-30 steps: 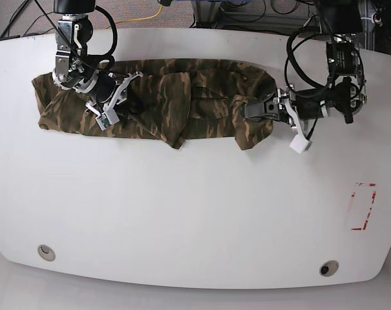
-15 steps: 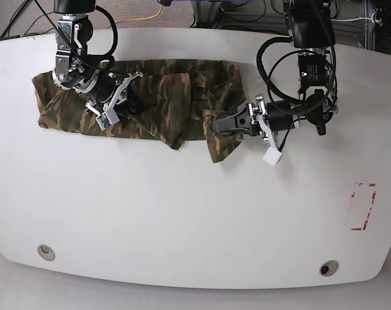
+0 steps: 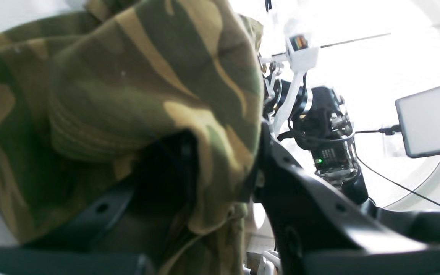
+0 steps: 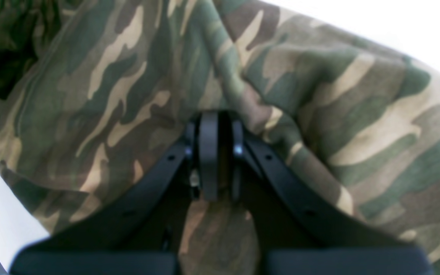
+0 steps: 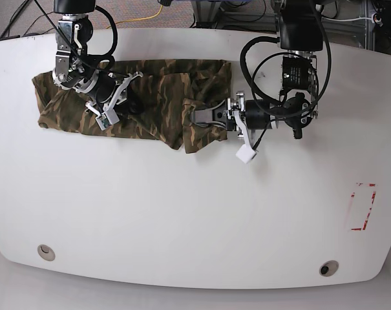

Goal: Layout the t-shirt on the table in an organized manner, then fold the t-shirt properly
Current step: 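Fold the strip end with the left gripper toward the right gripper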

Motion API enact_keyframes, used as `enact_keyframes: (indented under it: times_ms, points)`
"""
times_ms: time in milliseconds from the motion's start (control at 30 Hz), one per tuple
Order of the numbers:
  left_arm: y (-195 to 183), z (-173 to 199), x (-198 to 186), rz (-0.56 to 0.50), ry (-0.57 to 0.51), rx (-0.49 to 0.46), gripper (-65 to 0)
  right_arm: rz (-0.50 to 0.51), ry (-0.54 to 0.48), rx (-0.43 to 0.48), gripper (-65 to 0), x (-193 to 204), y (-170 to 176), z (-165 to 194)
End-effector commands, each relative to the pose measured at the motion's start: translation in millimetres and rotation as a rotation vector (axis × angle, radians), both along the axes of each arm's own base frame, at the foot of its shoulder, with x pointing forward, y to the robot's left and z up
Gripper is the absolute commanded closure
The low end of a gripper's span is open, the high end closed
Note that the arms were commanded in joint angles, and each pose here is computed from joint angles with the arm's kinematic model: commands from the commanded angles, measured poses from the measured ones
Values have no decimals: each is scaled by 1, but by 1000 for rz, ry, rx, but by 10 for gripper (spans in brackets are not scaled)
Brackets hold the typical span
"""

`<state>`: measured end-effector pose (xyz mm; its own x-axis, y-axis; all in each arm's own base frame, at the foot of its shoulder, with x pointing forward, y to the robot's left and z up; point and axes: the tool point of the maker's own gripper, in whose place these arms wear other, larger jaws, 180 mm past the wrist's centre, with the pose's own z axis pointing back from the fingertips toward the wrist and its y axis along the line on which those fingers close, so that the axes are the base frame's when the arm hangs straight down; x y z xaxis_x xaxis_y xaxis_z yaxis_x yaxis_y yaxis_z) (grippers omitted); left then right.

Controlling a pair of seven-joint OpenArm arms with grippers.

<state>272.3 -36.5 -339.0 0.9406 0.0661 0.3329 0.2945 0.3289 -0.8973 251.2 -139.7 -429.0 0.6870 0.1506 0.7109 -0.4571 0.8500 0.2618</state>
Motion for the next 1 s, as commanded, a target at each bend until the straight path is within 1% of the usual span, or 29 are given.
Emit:
enact_keyframes:
  times_ms: [0,133,300,500,567,667,700,767,967]
  points:
    - [-7,19,11,1,-49,-45,-106,13,49,-67,-44,-8,-9,-10]
    - [-8,18,12,2,-44,-47,-107,14,49,-69,-44,-8,-10,-10]
    - [-23,24,16,-9,-35,-86,-108,14,49,-69,-44,-8,-10,-10]
    - [-43,28,7,-88,-51,-79,-113,14,49,-68,-44,-8,-10,-10]
    - [-46,34,11,-104,-72,-76,-139,14,49,-68,-44,-8,-10,-10]
    - [-51,36,10,-124,-81,-74,-207,13,48,-67,-44,-8,-9,-9]
    - [-52,36,10,-127,-83,-73,-242,14,48,-69,-44,-8,-10,-10]
    - [-52,36,9,-130,-83,-73,-279,14,48,-69,-44,-8,-10,-10]
    - [-52,37,10,-121,-55,-75,-339,13,46,-67,-44,-7,-10,-9]
